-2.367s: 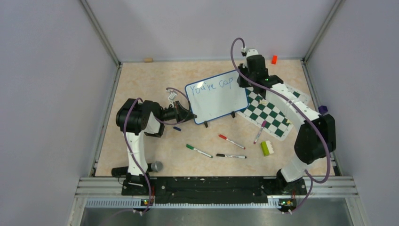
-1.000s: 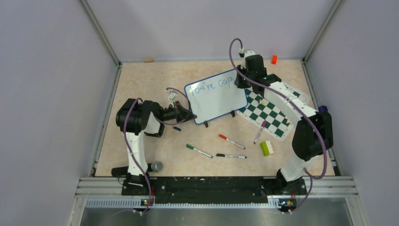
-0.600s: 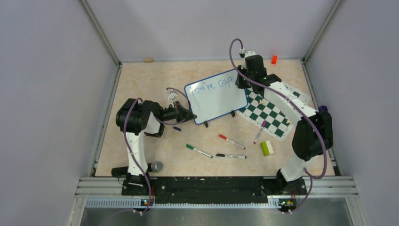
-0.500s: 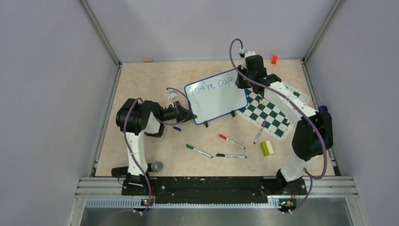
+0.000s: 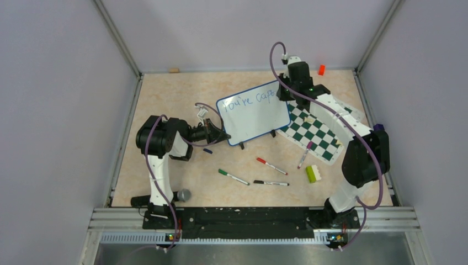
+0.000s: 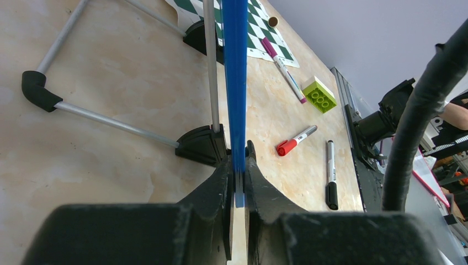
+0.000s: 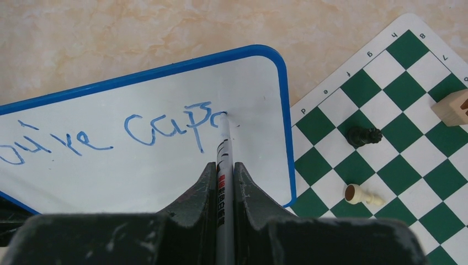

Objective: Write a sentence on the whiteboard

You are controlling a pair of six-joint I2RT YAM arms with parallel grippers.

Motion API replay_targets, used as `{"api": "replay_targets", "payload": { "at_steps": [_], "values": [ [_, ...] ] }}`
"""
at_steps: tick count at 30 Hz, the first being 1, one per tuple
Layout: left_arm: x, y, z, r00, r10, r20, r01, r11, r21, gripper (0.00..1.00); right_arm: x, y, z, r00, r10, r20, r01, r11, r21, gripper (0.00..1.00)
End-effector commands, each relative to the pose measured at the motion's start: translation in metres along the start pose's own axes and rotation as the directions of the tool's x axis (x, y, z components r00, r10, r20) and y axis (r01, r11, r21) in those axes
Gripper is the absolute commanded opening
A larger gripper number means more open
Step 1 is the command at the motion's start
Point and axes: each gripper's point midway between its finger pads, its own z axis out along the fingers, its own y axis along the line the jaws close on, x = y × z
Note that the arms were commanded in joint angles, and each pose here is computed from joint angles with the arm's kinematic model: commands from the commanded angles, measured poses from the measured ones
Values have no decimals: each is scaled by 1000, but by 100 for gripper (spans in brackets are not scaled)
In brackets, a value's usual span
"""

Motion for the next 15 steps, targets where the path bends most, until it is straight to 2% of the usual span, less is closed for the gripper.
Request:
{"api": "replay_targets", "payload": {
  "at_steps": [1,10,15],
  "values": [
    [-7,-15,-1,995,102,-1,-102,993,57,5,-28,-2,1,997,23,77,-23,1000,3,0],
    [-7,-15,-1,995,99,-1,-99,994,56,5,6,-3,4,1000,14,-5,-14,1000,-12,0],
    [-7,-16,-1,995,101,-2,-100,993,57,5,11,-9,1,1000,-4,-18,4,1000,13,0]
  ]
}}
